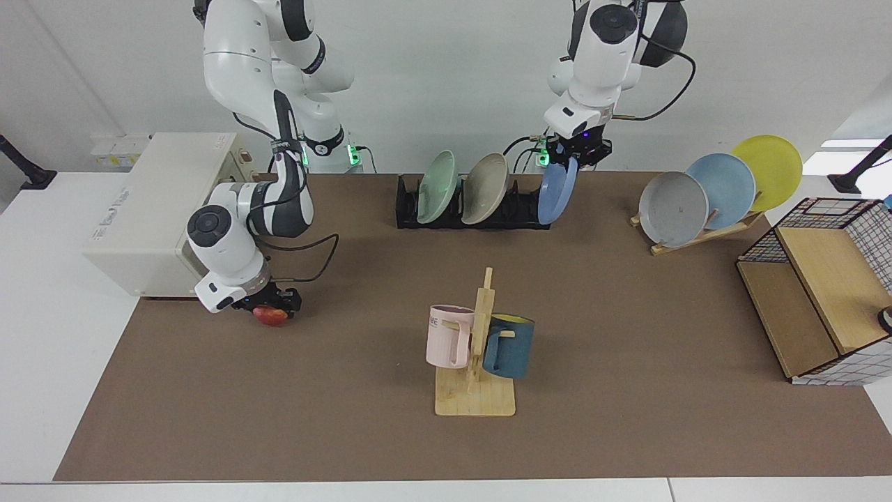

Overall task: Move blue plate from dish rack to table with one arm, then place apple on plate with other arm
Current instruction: 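Grasp the blue plate rim with the left gripper while the right gripper grasps the apple, then lift the blue plate out of the rack and lower it onto the table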

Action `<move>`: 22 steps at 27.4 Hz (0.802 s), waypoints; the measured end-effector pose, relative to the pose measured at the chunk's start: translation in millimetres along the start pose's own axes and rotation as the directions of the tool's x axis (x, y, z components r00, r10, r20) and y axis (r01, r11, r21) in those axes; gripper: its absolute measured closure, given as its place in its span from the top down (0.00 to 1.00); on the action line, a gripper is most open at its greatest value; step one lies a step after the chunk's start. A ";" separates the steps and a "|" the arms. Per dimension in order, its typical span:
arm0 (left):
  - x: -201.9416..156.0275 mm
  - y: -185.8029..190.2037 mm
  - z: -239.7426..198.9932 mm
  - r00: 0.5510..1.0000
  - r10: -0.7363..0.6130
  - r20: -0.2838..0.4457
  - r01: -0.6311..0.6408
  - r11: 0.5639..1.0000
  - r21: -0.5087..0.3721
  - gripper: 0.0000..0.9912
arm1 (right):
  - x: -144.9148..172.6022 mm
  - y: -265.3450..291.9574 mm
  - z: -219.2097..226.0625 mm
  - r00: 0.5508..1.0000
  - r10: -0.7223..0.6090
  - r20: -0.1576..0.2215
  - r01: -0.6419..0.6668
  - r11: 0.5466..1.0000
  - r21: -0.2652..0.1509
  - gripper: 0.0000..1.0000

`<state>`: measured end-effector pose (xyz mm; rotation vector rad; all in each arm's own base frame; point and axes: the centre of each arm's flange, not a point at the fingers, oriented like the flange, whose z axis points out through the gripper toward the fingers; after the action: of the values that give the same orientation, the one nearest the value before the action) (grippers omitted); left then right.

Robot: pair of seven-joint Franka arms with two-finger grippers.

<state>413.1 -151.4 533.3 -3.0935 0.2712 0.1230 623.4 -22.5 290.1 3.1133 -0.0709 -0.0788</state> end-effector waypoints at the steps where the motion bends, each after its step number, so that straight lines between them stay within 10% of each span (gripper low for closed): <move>1: 3.1 -7.1 -1.9 1.000 -0.013 -0.006 0.013 1.000 -0.019 0.14 | -0.1 -0.2 -0.2 1.000 0.000 0.001 0.000 1.000 0.000 0.81; 22: 109.5 -98.2 126.0 0.997 -0.079 0.005 0.064 0.776 -0.628 0.14 | -15.1 -13.6 -146.0 0.999 -0.025 -0.038 0.026 1.000 0.014 0.81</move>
<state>528.3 -68.6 401.4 -3.7731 0.1252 0.2180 616.4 -4.5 436.3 3.1294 -0.0314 -0.0197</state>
